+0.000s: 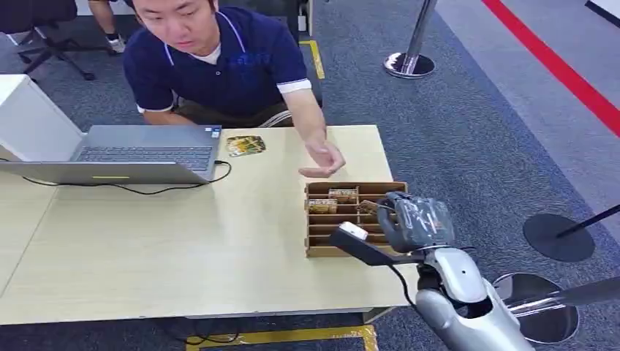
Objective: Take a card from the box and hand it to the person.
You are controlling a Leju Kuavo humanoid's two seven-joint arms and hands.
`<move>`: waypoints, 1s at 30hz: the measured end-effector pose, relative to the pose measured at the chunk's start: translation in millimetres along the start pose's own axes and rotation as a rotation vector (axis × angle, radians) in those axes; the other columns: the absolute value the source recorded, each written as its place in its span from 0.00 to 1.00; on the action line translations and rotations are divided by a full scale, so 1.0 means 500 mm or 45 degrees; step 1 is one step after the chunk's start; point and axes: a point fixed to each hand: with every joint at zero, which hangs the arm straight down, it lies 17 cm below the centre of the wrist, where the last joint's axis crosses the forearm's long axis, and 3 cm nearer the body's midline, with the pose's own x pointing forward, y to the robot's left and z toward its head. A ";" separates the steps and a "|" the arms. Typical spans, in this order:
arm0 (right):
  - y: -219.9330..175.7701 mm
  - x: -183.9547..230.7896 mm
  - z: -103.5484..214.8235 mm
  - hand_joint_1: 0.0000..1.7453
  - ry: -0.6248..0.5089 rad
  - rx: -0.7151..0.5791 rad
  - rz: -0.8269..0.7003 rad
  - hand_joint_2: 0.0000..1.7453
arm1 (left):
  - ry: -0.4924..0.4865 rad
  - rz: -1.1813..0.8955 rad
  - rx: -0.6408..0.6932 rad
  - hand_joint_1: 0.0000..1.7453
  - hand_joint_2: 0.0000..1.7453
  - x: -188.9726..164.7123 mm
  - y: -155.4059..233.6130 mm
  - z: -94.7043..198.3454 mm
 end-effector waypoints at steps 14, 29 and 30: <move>-0.055 0.095 -0.082 0.90 -0.220 -0.005 -0.162 1.00 | 0.013 -0.004 -0.004 0.00 1.00 -0.001 -0.003 0.000; -0.082 0.292 -0.240 0.90 -0.400 0.024 -0.298 1.00 | 0.031 -0.019 -0.005 0.00 1.00 0.001 -0.004 -0.001; -0.079 0.299 -0.241 0.90 -0.403 0.030 -0.303 1.00 | 0.033 -0.018 -0.004 0.00 1.00 0.001 -0.003 -0.001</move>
